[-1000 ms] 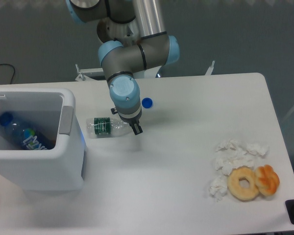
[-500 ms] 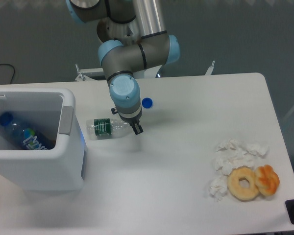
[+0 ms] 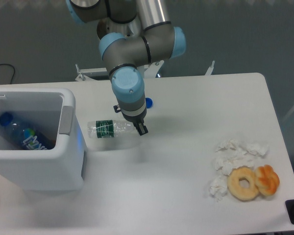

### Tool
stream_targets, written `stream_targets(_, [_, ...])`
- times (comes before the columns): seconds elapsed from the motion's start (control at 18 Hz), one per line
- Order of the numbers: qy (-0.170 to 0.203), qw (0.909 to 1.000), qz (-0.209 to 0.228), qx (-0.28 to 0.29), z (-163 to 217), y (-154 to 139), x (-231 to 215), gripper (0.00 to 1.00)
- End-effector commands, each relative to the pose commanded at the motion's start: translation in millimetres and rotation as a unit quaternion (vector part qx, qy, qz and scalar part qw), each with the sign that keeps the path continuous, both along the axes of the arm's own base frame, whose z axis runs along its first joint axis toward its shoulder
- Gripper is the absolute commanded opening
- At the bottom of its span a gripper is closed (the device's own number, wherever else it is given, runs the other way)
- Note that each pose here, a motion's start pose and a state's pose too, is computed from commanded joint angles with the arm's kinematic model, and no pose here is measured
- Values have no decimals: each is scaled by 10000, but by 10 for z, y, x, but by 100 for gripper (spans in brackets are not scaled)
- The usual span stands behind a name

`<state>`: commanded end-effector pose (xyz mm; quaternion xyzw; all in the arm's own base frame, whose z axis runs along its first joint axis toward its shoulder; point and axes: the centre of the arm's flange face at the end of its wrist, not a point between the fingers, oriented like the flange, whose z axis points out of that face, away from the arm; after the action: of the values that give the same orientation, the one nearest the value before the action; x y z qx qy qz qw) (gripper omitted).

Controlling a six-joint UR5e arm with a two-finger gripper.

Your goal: Pick up the plastic bottle

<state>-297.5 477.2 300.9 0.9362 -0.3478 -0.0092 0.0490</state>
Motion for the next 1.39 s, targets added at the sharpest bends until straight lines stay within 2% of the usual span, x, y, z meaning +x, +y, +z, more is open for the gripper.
stream_targets(0.11, [111,9999,39,122,169,-31,-86,37])
stream_targets(0.67, [291,9984,-432,231,566,-381,-350,37])
stream_targets(0.94, [439,9976,-402,352,772,-369,-414,36])
stream_targets(1.11, [364,9984,-289,326,916,-480,-463,36])
stream_targets(1.39, [216,9977,-23,645,991,-642,-634,36])
